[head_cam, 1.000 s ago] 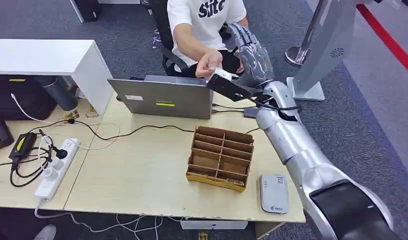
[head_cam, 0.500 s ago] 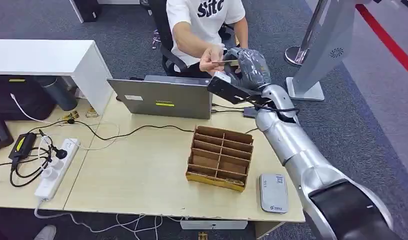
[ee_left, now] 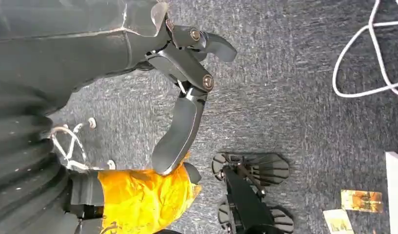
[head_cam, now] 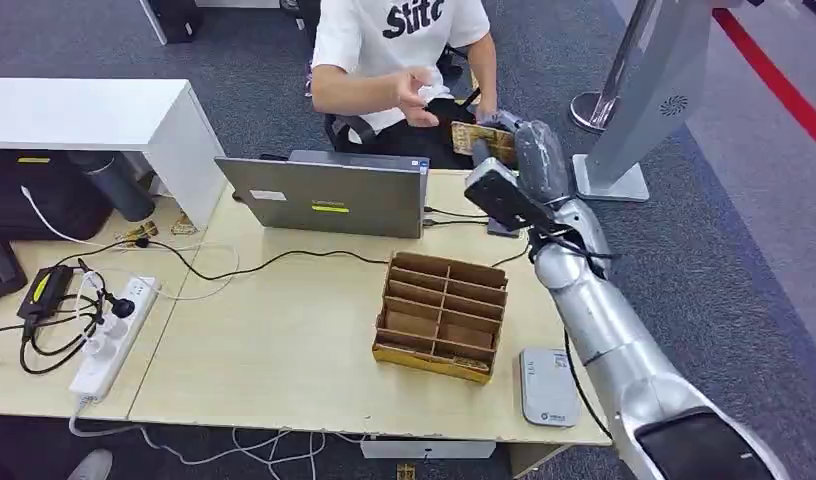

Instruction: Pass the card to the sensor for recognition and then transmit it.

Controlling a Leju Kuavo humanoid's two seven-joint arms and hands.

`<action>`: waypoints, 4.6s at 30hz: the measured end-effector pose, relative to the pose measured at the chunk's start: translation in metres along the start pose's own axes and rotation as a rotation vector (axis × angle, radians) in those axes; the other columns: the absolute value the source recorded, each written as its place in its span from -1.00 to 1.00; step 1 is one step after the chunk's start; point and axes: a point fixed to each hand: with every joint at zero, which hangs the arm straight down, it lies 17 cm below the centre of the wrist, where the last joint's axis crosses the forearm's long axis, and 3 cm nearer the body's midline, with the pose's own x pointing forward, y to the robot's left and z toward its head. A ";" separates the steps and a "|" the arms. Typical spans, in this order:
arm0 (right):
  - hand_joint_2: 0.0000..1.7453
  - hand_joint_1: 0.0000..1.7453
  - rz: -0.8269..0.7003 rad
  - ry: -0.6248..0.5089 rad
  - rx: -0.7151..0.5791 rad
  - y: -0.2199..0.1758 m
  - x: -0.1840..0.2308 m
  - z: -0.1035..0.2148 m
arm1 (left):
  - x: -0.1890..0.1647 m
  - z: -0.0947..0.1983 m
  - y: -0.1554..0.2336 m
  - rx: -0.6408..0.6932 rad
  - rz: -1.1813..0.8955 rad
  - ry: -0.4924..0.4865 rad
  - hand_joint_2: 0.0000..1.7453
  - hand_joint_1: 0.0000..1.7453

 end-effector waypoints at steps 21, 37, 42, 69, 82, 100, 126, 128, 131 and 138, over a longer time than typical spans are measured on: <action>1.00 1.00 -0.007 0.581 -0.012 -0.053 -0.154 0.202 | -0.024 0.005 0.014 0.053 0.127 0.026 1.00 -1.00; 1.00 1.00 0.015 0.668 0.313 -0.030 -0.188 0.249 | -0.030 0.005 0.017 0.066 0.158 0.046 1.00 -1.00; 1.00 1.00 0.078 0.639 0.363 -0.047 -0.187 0.256 | -0.031 0.005 0.018 0.070 0.174 0.049 1.00 -1.00; 1.00 1.00 0.160 0.416 0.823 -0.055 -0.141 0.284 | -0.034 0.005 0.021 0.070 0.182 0.072 1.00 -1.00; 1.00 1.00 0.090 0.439 0.984 -0.016 -0.157 0.297 | -0.035 0.005 0.020 0.059 0.156 0.092 1.00 -1.00; 1.00 1.00 -0.027 0.486 1.100 -0.001 -0.164 0.314 | -0.035 0.004 0.023 0.051 0.120 0.098 1.00 -1.00; 1.00 1.00 -0.081 0.484 1.238 0.024 -0.156 0.327 | -0.027 0.002 0.021 0.039 0.070 0.102 1.00 -1.00; 1.00 1.00 -0.082 0.485 1.244 0.026 -0.156 0.329 | -0.027 0.002 0.021 0.038 0.068 0.102 1.00 -1.00; 1.00 1.00 -0.078 0.489 1.250 0.030 -0.157 0.330 | -0.026 0.002 0.021 0.038 0.067 0.101 1.00 -1.00; 1.00 1.00 -0.045 0.461 1.172 0.034 -0.160 0.315 | -0.026 0.002 0.021 0.040 0.078 0.097 1.00 -1.00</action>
